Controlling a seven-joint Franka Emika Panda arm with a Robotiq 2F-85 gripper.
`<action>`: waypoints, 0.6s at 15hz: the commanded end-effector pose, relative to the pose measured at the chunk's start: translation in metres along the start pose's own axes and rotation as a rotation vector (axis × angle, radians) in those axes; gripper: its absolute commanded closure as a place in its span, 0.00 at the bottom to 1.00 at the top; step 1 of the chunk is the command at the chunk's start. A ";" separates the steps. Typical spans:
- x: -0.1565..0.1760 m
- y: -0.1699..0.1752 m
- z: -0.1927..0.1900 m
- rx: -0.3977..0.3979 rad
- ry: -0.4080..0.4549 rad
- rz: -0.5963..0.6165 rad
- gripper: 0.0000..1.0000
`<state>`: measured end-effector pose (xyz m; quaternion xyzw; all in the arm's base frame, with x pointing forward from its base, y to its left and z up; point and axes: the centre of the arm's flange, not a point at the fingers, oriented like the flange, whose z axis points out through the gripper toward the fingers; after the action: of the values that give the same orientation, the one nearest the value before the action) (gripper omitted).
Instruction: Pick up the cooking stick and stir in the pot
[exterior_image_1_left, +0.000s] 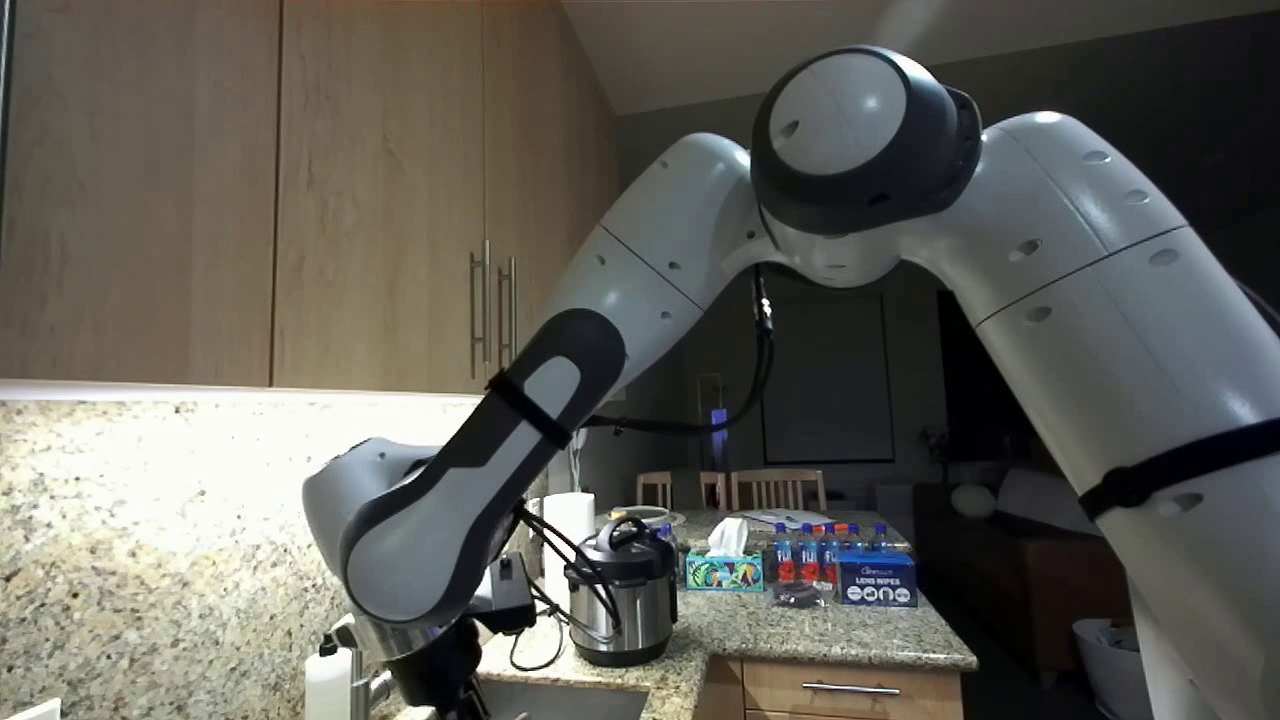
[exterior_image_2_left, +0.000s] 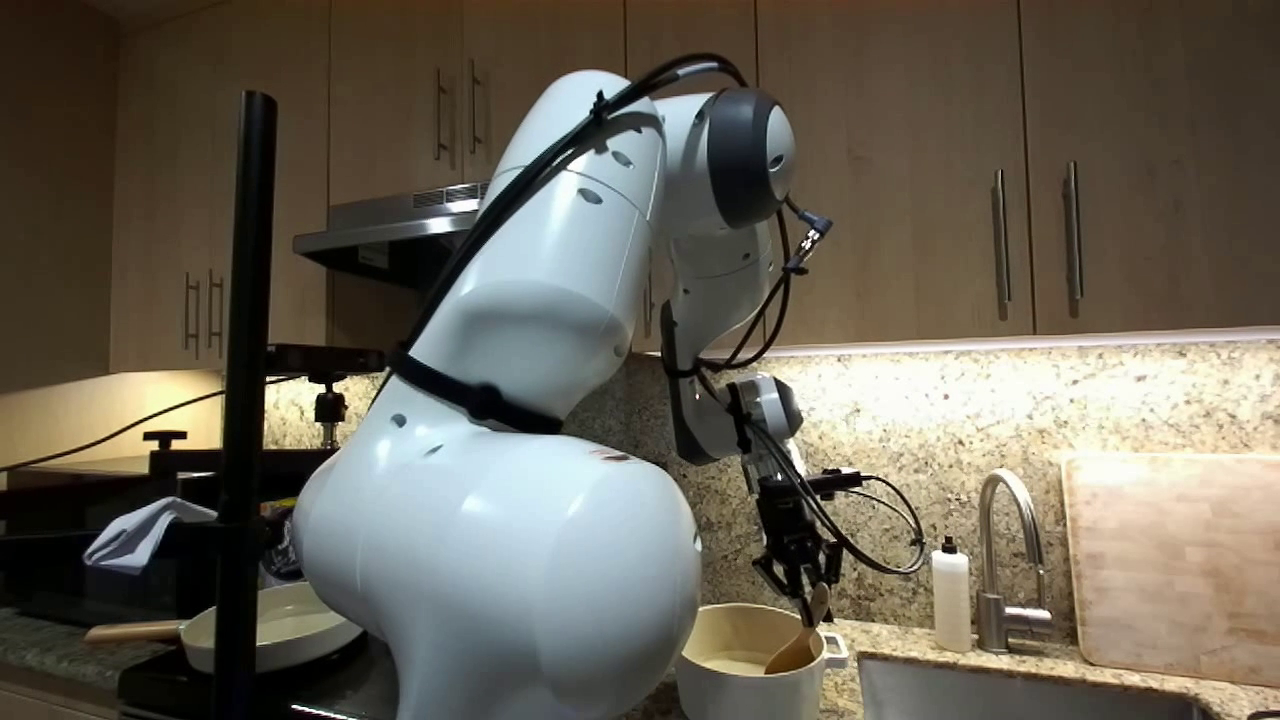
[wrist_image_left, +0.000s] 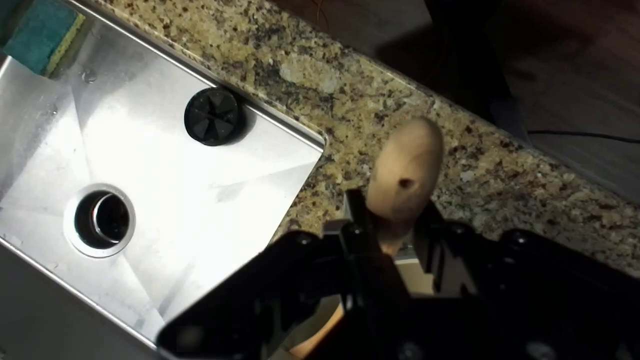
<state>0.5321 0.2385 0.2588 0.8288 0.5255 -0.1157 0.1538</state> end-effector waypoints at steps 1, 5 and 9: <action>0.016 -0.004 -0.011 -0.012 0.042 -0.003 0.91; 0.034 -0.019 -0.021 -0.019 0.071 -0.073 0.91; 0.042 -0.044 -0.023 -0.016 0.077 -0.154 0.91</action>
<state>0.5214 0.2932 0.2604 0.8057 0.5678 -0.0914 0.1418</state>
